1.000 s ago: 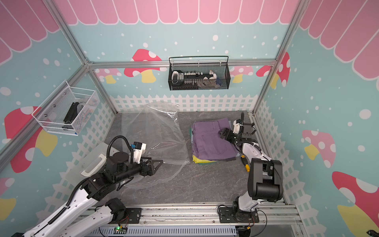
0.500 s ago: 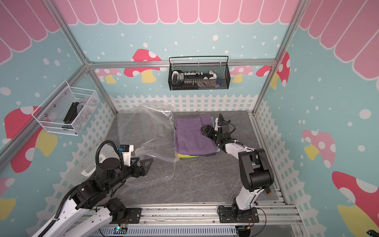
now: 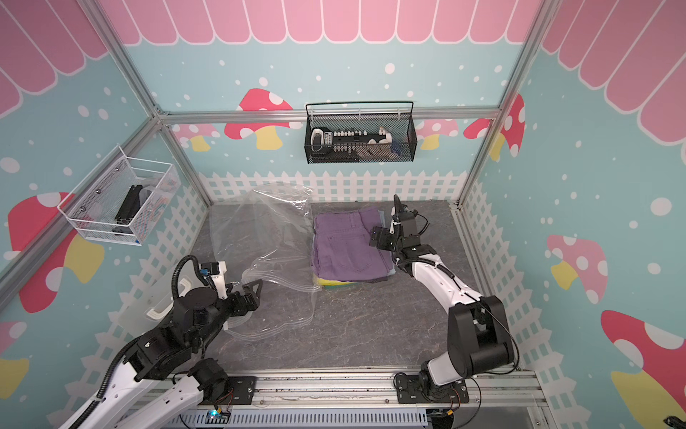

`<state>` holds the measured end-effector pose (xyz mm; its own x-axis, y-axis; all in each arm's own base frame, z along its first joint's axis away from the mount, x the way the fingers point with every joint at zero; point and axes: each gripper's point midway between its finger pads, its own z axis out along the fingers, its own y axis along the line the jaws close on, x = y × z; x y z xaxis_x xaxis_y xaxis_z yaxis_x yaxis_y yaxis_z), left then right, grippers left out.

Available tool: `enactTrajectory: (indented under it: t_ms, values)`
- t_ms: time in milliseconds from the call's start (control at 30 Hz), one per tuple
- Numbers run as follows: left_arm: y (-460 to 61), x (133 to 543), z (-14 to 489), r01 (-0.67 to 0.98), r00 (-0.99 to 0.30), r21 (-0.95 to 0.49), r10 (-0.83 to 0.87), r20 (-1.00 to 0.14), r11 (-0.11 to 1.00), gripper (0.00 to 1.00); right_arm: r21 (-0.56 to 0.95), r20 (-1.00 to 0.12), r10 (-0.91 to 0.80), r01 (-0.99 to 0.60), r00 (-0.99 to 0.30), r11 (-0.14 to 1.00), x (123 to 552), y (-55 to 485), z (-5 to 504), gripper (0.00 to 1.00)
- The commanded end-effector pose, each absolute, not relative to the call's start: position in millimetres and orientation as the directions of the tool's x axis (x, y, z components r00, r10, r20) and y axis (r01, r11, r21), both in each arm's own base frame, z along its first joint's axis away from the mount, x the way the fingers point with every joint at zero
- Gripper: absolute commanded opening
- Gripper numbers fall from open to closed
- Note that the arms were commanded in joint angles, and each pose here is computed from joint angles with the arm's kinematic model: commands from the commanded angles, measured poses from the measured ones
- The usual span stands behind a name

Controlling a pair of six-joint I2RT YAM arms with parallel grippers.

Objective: Take the trousers out of the vacuum bag
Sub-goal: Move the trousers to the center of the board, then reset both arms

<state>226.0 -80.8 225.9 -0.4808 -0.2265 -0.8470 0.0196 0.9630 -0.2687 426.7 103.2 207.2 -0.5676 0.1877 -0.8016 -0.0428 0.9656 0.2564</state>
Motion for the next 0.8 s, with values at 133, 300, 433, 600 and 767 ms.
enactTrajectory:
  t_ms: [133,300,433,600,767]
  values:
    - [-50,252,224,-0.158,-0.368,-0.096,-0.148,-0.918,0.983,0.99,0.026,-0.861,0.034,0.024,-0.507,0.999,392,41,231,0.99]
    - [-28,261,208,-0.253,-0.350,0.022,-0.070,-0.934,0.967,0.99,-0.055,-0.860,0.016,0.124,-0.510,0.991,368,4,201,0.99]
    - [-14,267,203,-0.293,-0.313,0.084,-0.013,-0.950,0.952,0.99,-0.069,-0.877,0.043,0.213,-0.479,0.975,354,-21,178,0.99]
    - [-14,279,186,-0.215,-0.267,0.059,-0.001,-0.964,0.975,0.99,-0.177,-0.851,-0.029,0.235,-0.524,0.956,352,-34,142,0.99]
    - [5,285,169,-0.257,-0.255,0.035,-0.033,-0.966,0.966,0.99,-0.126,-0.873,0.015,0.256,-0.487,0.958,358,-41,134,0.99]
